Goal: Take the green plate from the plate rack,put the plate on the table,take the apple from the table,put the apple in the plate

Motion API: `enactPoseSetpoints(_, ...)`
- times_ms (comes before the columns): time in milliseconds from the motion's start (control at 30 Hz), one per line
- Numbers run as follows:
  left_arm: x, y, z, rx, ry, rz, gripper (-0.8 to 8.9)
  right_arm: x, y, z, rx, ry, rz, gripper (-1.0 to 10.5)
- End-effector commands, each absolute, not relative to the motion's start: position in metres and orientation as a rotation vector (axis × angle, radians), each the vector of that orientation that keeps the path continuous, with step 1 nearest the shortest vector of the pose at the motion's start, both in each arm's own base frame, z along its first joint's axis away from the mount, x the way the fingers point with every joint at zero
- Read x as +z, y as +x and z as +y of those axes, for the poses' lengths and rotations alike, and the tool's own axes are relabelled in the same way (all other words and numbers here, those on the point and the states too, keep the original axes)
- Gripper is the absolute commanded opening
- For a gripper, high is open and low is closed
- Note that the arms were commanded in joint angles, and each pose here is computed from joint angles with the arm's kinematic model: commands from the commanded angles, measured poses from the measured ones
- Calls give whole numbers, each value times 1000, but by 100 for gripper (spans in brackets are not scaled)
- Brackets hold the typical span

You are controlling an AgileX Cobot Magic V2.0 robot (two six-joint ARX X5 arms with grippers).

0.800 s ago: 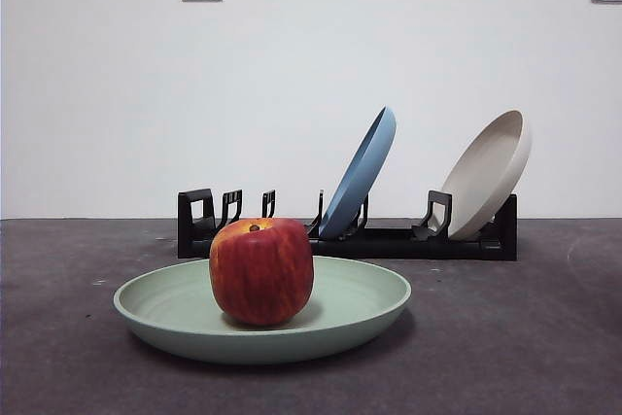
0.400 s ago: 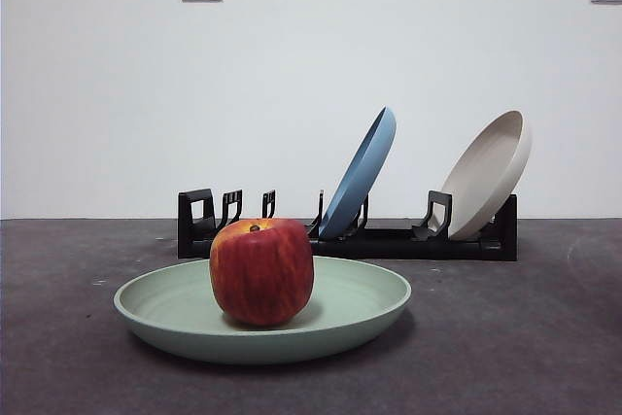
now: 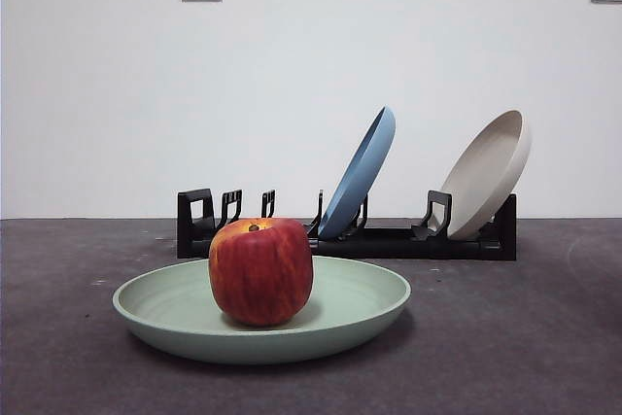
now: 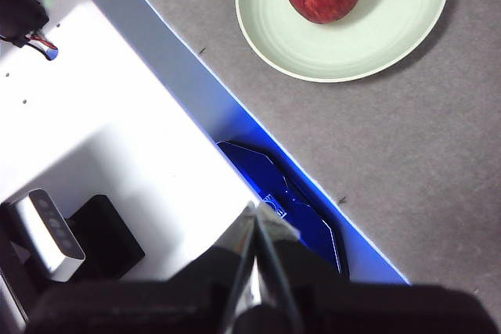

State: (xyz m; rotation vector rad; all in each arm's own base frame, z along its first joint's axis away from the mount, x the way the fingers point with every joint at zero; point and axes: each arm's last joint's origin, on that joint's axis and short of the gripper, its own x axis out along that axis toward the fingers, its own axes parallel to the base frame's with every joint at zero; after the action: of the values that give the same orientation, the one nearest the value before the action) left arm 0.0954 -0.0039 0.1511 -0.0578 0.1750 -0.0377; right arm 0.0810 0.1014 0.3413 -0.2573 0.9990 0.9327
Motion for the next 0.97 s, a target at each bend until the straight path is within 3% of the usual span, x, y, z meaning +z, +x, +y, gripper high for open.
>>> enactPoseSetpoints(33, 147, 96, -4, -33, -68, 184, -3, 340, 81, 102, 929, -254, 1002, 1)
enactPoseSetpoints(567, 147, 96, -4, -33, -68, 184, -3, 340, 81, 99, 919, -255, 990, 2)
enactPoseSetpoints(700, 147, 96, -4, -33, -68, 184, -3, 350, 85, 83, 875, -273, 822, 1)
enactPoseSetpoints(867, 147, 96, -4, -33, -68, 184, -3, 366, 93, 56, 763, -85, 461, 1)
enactPoseSetpoints(967, 147, 96, -4, -33, -68, 184, -3, 356, 94, 38, 639, -55, 326, 1)
